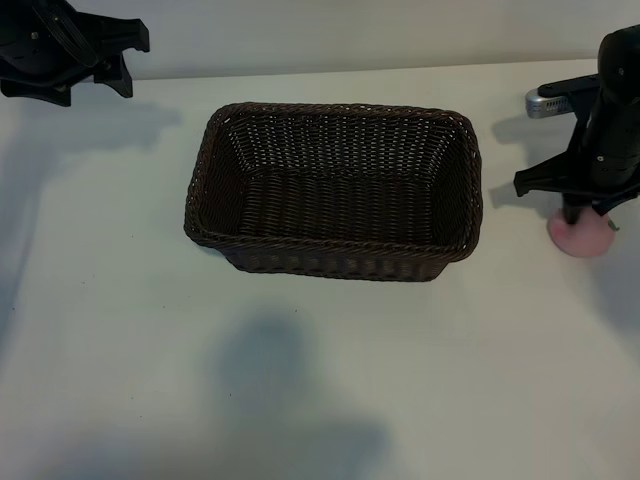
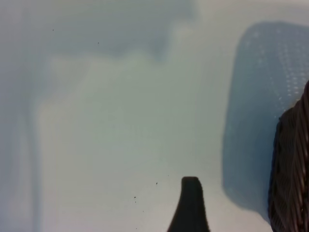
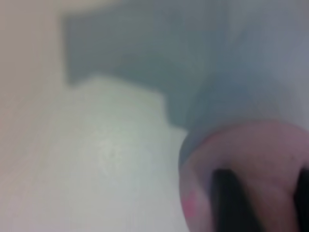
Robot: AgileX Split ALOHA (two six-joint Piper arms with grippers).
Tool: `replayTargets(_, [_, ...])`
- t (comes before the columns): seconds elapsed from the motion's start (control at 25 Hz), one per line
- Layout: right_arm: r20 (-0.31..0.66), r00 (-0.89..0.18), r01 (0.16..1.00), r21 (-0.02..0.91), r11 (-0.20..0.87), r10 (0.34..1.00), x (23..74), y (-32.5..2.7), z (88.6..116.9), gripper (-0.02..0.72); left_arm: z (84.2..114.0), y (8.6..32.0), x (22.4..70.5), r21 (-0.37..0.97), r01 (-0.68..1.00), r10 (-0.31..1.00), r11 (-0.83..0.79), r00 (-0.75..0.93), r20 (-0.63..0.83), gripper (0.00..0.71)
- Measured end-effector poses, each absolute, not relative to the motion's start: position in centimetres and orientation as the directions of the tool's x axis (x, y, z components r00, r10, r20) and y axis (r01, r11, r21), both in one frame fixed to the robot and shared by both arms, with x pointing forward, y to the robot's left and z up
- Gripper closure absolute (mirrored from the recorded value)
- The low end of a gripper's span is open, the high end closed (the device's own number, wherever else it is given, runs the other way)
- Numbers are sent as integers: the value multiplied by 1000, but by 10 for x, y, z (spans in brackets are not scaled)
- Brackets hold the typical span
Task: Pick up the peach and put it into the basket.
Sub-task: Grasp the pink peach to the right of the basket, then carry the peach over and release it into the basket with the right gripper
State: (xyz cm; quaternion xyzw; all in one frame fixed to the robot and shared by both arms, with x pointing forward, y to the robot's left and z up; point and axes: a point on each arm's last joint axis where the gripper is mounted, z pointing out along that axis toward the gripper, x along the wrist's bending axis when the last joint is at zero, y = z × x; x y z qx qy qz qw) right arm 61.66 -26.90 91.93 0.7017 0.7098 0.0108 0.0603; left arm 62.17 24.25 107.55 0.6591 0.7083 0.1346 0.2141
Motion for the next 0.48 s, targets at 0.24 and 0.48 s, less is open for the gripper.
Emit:
replayTargets(0.24, [-108, -10, 997, 74, 18, 994, 616, -272, 922, 657, 1076, 242, 622, 473, 876, 991, 95, -40, -126, 113])
replayTargets(0.48, [-104, 12, 991, 137, 3, 995, 623, -272, 965, 658, 1076, 242, 622, 473, 876, 991, 96, -41, -126, 113])
